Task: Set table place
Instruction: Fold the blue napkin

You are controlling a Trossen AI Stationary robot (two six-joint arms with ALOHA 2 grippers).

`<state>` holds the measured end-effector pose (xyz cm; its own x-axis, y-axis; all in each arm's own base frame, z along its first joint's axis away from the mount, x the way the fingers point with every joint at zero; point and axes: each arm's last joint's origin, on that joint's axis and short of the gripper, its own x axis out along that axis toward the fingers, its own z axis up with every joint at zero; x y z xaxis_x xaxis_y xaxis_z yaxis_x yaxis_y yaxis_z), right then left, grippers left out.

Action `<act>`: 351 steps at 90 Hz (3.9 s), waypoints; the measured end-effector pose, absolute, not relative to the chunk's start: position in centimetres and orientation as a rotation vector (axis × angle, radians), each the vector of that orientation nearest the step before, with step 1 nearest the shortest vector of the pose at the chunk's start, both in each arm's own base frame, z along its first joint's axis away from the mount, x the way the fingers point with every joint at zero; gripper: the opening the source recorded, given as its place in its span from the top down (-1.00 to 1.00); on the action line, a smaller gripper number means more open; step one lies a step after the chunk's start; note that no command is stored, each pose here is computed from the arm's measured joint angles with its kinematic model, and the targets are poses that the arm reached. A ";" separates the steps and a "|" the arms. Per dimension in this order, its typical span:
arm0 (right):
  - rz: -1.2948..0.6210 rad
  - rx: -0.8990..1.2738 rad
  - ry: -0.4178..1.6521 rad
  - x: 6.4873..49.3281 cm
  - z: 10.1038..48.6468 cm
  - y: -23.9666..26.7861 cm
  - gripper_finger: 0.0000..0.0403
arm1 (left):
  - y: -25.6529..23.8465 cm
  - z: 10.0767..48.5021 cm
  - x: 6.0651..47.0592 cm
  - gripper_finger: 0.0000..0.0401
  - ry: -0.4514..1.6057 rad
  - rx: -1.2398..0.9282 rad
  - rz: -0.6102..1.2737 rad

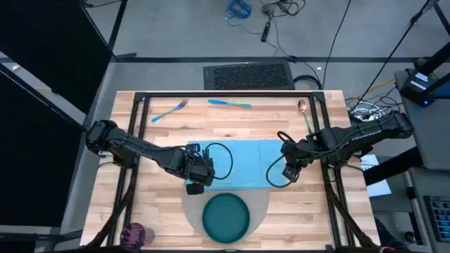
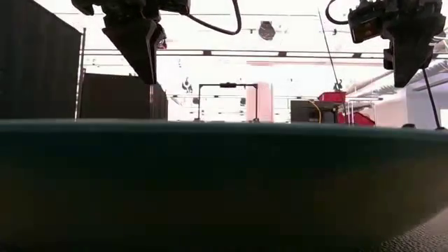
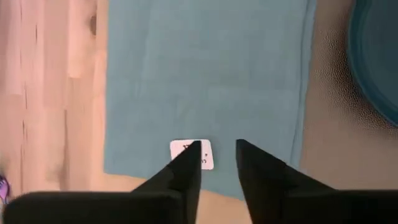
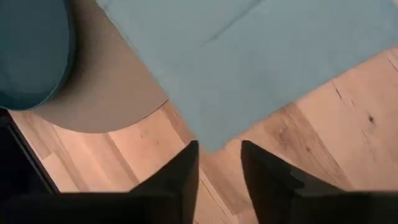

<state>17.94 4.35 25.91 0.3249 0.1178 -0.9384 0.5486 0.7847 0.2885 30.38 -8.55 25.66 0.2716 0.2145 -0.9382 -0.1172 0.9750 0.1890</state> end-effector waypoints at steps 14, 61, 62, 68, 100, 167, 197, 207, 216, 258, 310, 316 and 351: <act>-0.303 0.625 1.225 18.0 25.9 4.3 0.25 | -7.8 25.6 30.6 0.42 1.278 0.076 0.242; -0.364 0.678 1.238 17.3 25.3 5.9 0.23 | -6.3 26.4 36.0 0.42 0.730 0.012 0.072; -0.371 0.688 1.237 17.3 25.2 6.0 0.23 | -6.0 26.4 36.2 0.42 0.722 0.010 0.076; -0.395 0.750 1.222 17.3 24.1 6.4 0.23 | -4.5 26.5 36.7 0.42 0.698 -0.007 0.087; -0.274 0.906 1.009 18.8 18.7 8.2 0.23 | 1.4 25.1 35.5 0.42 0.913 -0.082 0.224; -0.288 0.847 1.096 19.1 15.9 7.6 0.23 | 1.1 17.2 31.5 0.42 1.247 -0.129 0.238; -0.348 0.876 1.147 19.0 14.5 5.9 0.23 | 1.1 15.0 31.2 0.42 1.322 -0.141 0.248; -0.356 0.883 1.144 19.0 14.5 5.6 0.23 | 1.1 14.1 31.4 0.42 1.347 -0.143 0.249; -0.350 0.898 1.154 19.1 14.5 5.4 0.23 | 1.1 13.8 31.6 0.42 1.353 -0.138 0.240; -0.458 0.900 1.126 19.4 14.3 1.5 0.23 | 0.5 14.6 32.2 0.42 1.340 -0.124 0.213; -0.468 0.882 1.096 20.2 13.5 -1.9 0.23 | -0.1 14.5 32.0 0.42 1.367 -0.105 0.199; -0.481 0.883 1.080 20.2 13.5 -2.4 0.23 | -0.2 14.5 32.0 0.42 1.366 -0.103 0.197; -0.571 0.881 0.966 19.7 13.7 -6.6 0.23 | -0.7 15.2 32.5 0.42 1.345 -0.100 0.185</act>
